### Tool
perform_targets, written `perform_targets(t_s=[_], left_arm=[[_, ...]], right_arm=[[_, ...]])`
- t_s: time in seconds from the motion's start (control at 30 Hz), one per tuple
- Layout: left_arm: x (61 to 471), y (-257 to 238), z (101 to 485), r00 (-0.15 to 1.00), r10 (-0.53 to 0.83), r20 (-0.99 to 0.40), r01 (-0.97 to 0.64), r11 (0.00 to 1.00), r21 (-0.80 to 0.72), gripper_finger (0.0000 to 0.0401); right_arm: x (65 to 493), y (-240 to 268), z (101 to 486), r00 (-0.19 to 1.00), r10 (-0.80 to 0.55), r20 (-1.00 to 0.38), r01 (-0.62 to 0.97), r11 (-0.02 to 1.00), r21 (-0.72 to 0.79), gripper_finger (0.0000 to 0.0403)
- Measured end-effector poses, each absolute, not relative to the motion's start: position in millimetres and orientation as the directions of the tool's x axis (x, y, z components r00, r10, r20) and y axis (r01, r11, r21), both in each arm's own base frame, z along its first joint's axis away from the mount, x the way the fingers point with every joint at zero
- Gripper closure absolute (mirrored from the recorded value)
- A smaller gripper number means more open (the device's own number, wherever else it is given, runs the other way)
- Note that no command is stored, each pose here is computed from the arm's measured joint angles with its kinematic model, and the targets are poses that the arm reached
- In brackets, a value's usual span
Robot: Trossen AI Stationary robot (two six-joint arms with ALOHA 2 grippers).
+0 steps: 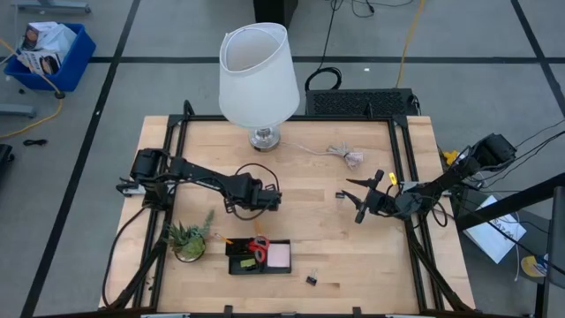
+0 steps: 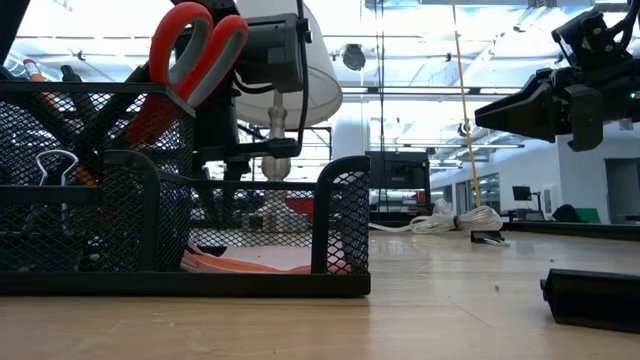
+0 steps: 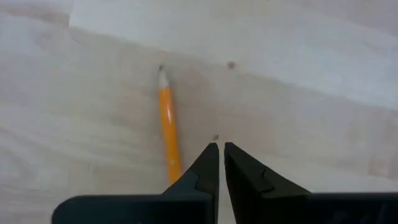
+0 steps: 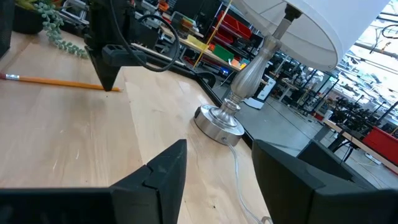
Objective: Pick and place office supplies into organizer
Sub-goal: Put the yellow pencil into the black desk organizer
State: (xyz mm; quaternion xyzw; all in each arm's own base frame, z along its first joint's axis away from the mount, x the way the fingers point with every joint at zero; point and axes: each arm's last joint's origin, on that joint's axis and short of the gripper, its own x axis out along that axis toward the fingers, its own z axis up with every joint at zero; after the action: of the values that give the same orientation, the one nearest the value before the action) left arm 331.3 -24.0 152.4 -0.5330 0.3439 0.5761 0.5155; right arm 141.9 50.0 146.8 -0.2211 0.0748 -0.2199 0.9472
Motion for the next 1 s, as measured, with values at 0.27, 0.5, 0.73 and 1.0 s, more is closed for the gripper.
perform_targets(t_s=[0.27, 0.5, 0.73, 1.0], left_arm=[[332.9, -17.7, 164.0, 0.156, 0.105, -0.982, -0.977, -0.130, -0.169, 0.0310], [331.6, -14.3, 174.7, 0.194, 0.120, -0.974, -0.980, 0.076, -0.186, 0.0249], [326.7, -34.1, 175.1, 0.169, 0.059, -0.984, -0.877, 0.464, -0.122, 0.0235], [319.1, -57.1, 171.7, 0.180, 0.238, -0.954, -0.809, 0.587, -0.006, 0.0235]], right_arm=[[141.9, 50.1, 146.8, 0.892, -0.449, -0.045, 0.383, 0.806, -0.452, 0.0229], [141.9, 50.1, 146.8, 0.892, -0.450, -0.044, 0.384, 0.806, -0.451, 0.0225], [141.8, 50.0, 146.1, 0.892, -0.450, -0.049, 0.380, 0.804, -0.458, 0.0229], [141.8, 50.0, 146.5, 0.892, -0.450, -0.047, 0.382, 0.805, -0.455, 0.0225]])
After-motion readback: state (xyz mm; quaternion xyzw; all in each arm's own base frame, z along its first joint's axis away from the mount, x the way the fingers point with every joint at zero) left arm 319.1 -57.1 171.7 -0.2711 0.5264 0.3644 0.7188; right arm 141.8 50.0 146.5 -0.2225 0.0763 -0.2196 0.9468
